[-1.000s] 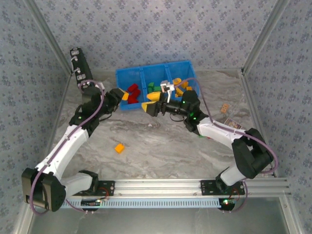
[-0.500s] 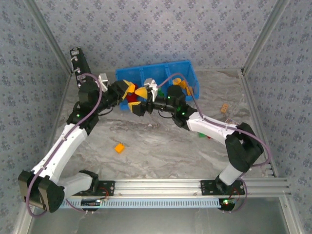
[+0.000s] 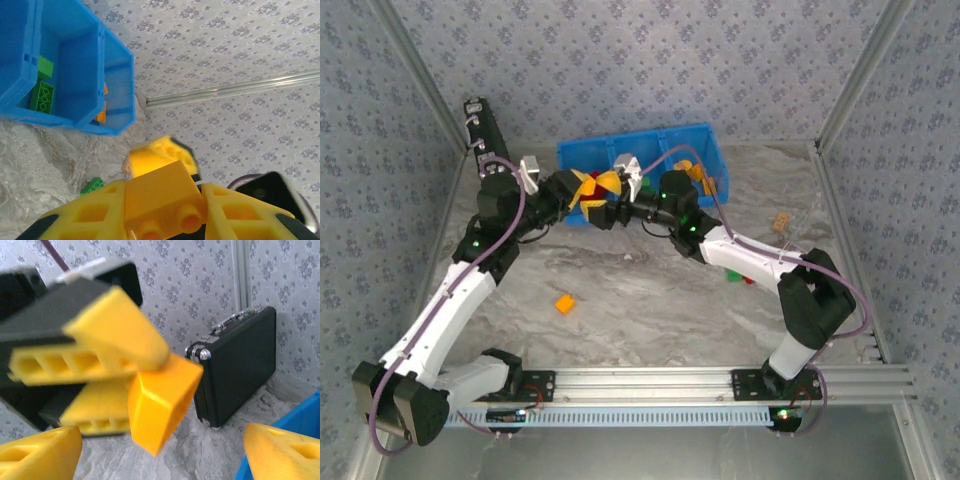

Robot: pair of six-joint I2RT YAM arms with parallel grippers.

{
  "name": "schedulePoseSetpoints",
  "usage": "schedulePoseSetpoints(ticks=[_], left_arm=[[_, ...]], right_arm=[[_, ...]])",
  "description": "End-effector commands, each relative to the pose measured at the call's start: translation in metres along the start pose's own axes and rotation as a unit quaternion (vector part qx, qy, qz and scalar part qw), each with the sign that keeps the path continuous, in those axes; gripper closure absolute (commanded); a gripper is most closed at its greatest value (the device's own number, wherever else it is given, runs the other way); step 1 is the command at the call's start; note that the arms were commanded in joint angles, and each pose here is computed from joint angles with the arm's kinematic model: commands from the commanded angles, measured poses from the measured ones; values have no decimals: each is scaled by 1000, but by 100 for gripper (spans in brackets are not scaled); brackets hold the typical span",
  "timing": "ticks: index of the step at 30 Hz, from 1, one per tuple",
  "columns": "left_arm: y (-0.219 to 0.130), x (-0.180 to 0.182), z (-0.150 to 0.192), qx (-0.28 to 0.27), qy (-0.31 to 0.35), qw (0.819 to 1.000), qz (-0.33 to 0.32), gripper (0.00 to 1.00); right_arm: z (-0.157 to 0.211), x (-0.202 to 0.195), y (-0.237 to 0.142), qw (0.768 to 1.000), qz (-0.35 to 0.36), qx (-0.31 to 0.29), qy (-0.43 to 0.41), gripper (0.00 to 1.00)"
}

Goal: Sort the legos into containers by color
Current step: Place the lego in the container.

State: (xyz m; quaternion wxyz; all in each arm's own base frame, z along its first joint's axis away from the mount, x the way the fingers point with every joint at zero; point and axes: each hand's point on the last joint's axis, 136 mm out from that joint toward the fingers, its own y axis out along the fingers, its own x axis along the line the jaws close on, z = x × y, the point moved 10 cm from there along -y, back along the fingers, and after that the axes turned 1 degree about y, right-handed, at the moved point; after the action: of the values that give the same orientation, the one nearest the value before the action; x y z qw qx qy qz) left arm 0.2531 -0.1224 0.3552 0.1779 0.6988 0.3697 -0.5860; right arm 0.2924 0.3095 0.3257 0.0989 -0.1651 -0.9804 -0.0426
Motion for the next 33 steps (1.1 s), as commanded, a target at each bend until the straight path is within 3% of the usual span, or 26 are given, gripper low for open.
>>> schedulePoseSetpoints(ticks=[1, 11, 19, 27, 33], left_arm=[[-5, -2, 3, 6, -3, 1000, 8, 80], [-4, -2, 1, 0, -7, 1000, 10, 81], [-4, -3, -2, -2, -15, 1000, 17, 83], [-5, 4, -6, -12, -24, 1000, 11, 85], [-6, 7, -6, -19, -25, 999, 6, 86]], right_arm=[[-23, 1, 4, 999, -6, -38, -22, 17], [-19, -4, 17, 1000, -17, -20, -9, 23], [-17, -8, 22, 1000, -22, -16, -13, 34], [-15, -3, 14, 999, -25, -14, -28, 34], [-14, -1, 5, 999, -13, -3, -42, 25]])
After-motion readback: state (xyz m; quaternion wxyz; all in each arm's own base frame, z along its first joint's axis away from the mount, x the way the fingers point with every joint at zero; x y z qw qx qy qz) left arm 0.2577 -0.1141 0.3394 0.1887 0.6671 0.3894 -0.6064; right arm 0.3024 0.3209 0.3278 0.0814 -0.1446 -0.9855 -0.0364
